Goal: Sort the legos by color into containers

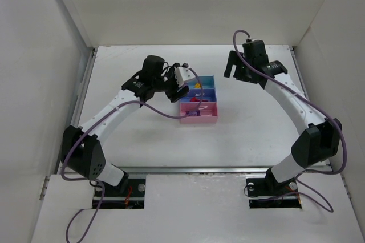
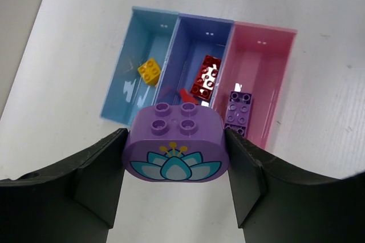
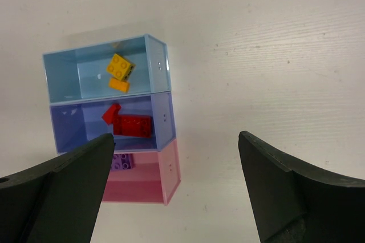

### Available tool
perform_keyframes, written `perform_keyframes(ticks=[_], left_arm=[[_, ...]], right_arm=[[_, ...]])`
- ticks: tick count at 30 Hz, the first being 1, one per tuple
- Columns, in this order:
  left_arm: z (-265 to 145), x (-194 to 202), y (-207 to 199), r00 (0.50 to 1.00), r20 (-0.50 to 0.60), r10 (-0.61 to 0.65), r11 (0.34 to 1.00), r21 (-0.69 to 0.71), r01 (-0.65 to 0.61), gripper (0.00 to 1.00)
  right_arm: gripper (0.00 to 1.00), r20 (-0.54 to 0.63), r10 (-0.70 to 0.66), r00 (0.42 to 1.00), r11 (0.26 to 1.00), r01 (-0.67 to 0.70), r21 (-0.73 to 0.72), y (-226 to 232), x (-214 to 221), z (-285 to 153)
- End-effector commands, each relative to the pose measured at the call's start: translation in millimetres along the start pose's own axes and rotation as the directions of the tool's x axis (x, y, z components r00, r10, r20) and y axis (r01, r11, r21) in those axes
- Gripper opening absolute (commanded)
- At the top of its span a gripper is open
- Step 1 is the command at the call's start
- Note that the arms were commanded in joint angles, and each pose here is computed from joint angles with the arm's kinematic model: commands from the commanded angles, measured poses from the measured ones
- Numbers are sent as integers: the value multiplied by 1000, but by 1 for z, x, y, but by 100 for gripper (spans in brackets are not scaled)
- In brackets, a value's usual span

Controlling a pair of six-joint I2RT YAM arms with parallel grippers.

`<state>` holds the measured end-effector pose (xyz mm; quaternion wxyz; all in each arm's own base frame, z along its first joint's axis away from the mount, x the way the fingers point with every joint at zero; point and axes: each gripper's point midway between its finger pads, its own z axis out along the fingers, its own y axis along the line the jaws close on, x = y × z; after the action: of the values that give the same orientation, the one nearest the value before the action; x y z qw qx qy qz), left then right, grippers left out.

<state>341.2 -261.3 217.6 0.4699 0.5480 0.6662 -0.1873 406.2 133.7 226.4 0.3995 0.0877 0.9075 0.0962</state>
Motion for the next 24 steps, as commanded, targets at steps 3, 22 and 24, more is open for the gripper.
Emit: perform_keyframes(ticks=[3, 22, 24], left_arm=[[-11, -30, -24, 978, 151, 144, 979, 121, -163, 0], [69, 25, -59, 974, -50, 223, 967, 135, -214, 0], [71, 29, -59, 976, -65, 209, 971, 134, -199, 0]], right_arm=[[95, 44, -2, 999, 1000, 2, -5, -4, -6, -7], [95, 34, -6, 999, 1000, 6, -2, -15, 8, -8], [95, 34, -6, 999, 1000, 6, -2, -15, 8, -8]])
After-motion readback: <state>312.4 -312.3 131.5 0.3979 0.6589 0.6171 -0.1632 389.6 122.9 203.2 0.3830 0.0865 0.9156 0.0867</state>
